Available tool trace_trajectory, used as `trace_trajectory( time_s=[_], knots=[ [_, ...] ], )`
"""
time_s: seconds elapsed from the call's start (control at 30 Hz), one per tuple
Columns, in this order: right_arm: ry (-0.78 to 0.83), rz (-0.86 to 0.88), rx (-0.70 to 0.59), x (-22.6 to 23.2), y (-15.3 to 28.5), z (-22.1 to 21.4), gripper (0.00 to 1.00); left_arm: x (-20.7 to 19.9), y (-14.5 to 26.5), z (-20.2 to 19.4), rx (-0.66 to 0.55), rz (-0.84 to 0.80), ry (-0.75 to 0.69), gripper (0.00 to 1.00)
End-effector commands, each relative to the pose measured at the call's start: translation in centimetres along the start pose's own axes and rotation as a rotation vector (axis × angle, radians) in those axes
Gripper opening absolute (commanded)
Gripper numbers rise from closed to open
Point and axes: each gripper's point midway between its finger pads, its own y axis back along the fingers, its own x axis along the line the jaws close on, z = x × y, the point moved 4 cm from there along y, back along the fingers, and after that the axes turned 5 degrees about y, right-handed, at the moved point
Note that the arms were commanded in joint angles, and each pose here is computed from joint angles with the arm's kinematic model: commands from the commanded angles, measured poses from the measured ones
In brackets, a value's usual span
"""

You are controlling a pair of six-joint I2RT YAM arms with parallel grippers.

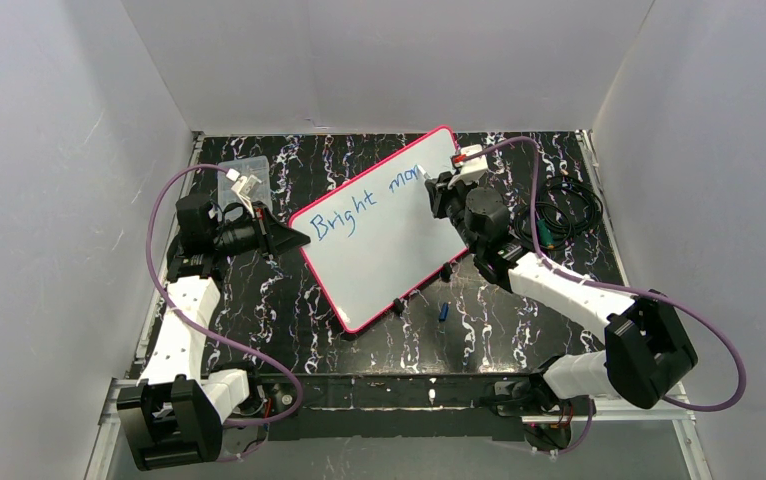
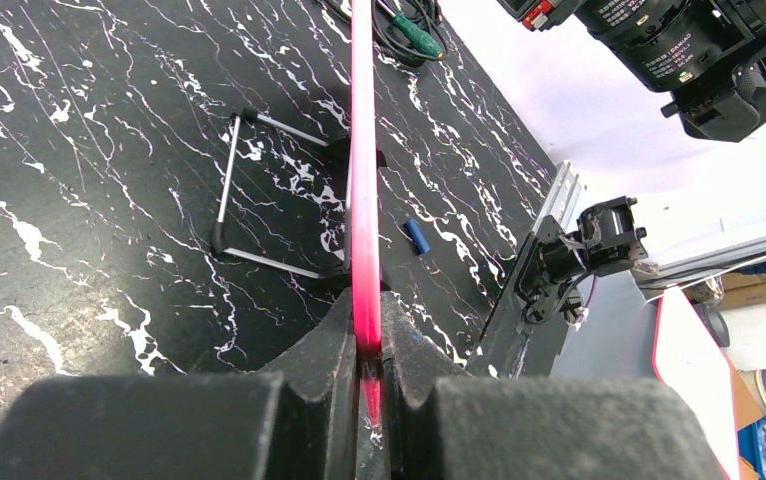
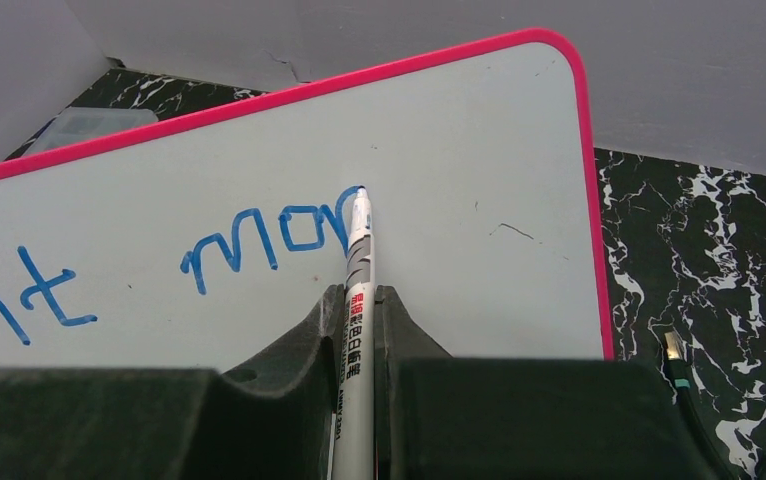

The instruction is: Write a sentence on the whiteboard

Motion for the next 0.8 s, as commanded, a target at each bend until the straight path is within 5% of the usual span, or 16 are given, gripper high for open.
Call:
trace_trajectory(
  time_s=[0.0, 0.67, 0.7, 0.73, 0.77],
  knots=[
    [0.006, -0.029, 0.007, -0.3, -0.4, 0.2, 0.01, -1.3, 0.4, 1.0, -0.033, -0.039, -0.130, 0.00],
    [-0.007, -0.012, 0.072, -0.5, 1.3, -2.6, 0.01, -1.5, 0.5, 1.0, -0.035, -0.043, -0.136, 0.00],
    [-0.049, -0.004, -0.085, -0.9, 3.9, 3.1, 0.01, -1.5, 0.5, 1.1, -0.036, -0.042, -0.137, 0.00],
    [-0.012, -0.011, 0.054, -0.5, 1.7, -1.9, 0.01, -1.5, 0.5, 1.0, -0.036, -0.043, -0.136, 0.00],
    [-0.008, -0.013, 0.071, -0.5, 1.5, -2.5, 0.01, -1.5, 0.5, 1.1, -0.036, -0.042, -0.136, 0.00]
  ],
)
